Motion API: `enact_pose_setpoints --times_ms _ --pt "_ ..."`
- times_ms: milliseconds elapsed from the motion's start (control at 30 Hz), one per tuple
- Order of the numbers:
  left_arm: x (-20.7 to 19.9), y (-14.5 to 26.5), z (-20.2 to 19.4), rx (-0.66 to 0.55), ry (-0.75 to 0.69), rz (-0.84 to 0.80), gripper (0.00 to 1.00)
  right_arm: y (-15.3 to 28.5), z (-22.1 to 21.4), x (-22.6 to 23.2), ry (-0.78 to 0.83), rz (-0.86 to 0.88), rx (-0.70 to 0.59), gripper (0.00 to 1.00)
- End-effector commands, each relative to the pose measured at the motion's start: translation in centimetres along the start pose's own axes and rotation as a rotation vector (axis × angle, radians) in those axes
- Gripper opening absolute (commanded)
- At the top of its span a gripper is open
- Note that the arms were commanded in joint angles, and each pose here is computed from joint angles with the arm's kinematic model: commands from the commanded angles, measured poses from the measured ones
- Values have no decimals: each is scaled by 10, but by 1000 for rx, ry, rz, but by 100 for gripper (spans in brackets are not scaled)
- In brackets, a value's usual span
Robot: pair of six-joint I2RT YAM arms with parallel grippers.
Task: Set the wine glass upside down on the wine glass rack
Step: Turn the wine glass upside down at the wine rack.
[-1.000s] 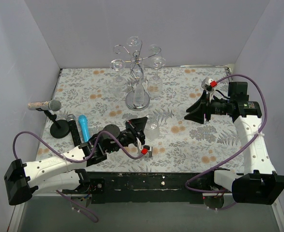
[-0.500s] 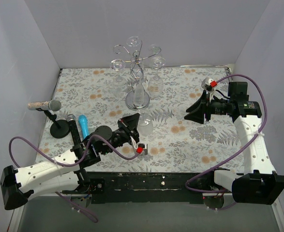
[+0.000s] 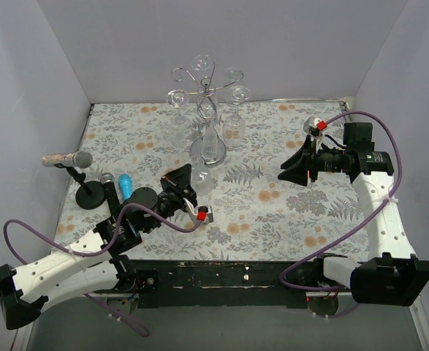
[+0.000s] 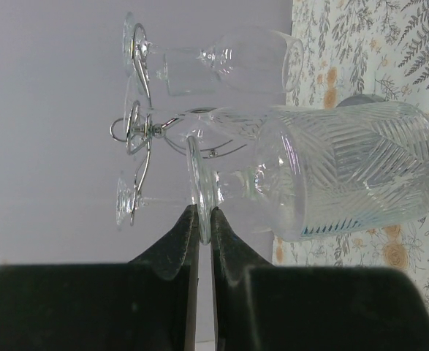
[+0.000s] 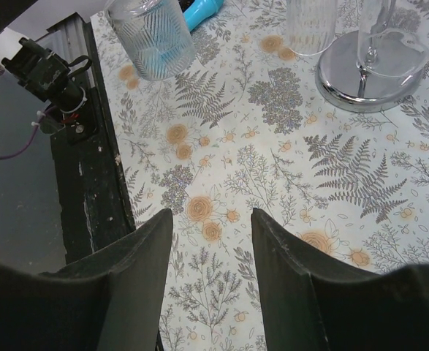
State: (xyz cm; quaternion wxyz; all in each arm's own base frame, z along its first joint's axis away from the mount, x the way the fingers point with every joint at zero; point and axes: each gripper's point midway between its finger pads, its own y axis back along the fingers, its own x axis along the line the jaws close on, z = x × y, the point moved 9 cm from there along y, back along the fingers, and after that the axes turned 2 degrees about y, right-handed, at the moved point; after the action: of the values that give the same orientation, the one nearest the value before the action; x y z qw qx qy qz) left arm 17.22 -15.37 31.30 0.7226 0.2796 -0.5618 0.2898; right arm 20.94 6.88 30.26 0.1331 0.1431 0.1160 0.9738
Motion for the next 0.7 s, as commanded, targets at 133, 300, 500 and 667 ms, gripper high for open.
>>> enact_pose_setpoints --times_ms 133,300,500,667 --pt "29 7 12 -129 69 99 0 -2 5 -1 18 35 -35 55" --pt "23 -17 29 -265 78 83 0 -8 8 -4 -33 80 -40 55" --pt "14 -51 50 -353 67 87 0 -17 11 1 -146 177 -77 59" --pt "-5 -79 65 -370 16 49 0 -20 12 1 -252 199 -117 66"
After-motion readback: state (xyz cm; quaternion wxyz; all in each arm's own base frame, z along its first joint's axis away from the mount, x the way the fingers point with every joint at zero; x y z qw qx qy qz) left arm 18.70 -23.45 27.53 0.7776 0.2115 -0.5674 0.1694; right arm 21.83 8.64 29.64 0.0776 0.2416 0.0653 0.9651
